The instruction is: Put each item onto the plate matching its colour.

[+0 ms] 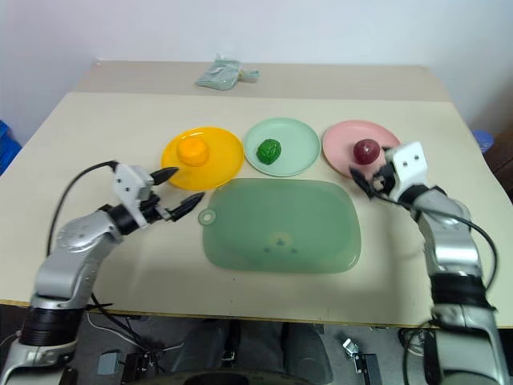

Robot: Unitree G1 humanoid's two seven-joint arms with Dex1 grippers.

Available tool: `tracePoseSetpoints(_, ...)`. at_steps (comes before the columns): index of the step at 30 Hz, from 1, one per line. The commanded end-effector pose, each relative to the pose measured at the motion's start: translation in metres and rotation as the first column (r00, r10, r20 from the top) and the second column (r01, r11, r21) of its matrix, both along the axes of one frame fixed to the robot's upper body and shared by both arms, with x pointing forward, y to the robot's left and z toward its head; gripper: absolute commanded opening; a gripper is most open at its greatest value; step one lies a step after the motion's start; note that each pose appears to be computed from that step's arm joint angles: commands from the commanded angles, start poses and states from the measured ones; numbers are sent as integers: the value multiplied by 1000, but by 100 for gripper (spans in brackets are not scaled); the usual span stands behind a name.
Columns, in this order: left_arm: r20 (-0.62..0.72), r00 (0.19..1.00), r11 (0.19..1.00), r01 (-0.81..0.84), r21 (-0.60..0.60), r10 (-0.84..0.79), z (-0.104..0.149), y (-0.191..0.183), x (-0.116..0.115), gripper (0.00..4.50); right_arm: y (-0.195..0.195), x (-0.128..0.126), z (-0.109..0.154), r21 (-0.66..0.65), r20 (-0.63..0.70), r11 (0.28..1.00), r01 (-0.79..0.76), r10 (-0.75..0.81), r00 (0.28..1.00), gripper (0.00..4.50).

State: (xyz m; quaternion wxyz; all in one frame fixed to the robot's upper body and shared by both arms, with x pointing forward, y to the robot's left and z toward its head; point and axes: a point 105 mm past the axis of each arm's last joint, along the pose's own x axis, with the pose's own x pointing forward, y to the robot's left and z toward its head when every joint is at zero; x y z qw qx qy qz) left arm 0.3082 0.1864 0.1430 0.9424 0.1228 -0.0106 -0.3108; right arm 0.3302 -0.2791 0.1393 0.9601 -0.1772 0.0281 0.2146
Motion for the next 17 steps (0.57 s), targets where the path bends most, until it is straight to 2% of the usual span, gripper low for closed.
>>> tracePoseSetpoints(1,-3,999,999,-37,10,37,3,26,-12,450,-12,-30,19,13,-14,997,-82,82,997,447)
tracePoseSetpoints(4,-71,996,998,-55,25,57,-8,43,-25,450,-18,-46,15,28,-66,994,-103,105,992,447)
tracePoseSetpoints(7,-98,993,998,-55,31,58,-14,45,-32,450,-22,-51,15,37,-87,993,-114,117,989,447)
tracePoseSetpoints(17,-124,986,994,-114,7,114,-27,49,-44,450,-27,-44,8,24,-98,993,-117,118,988,447)
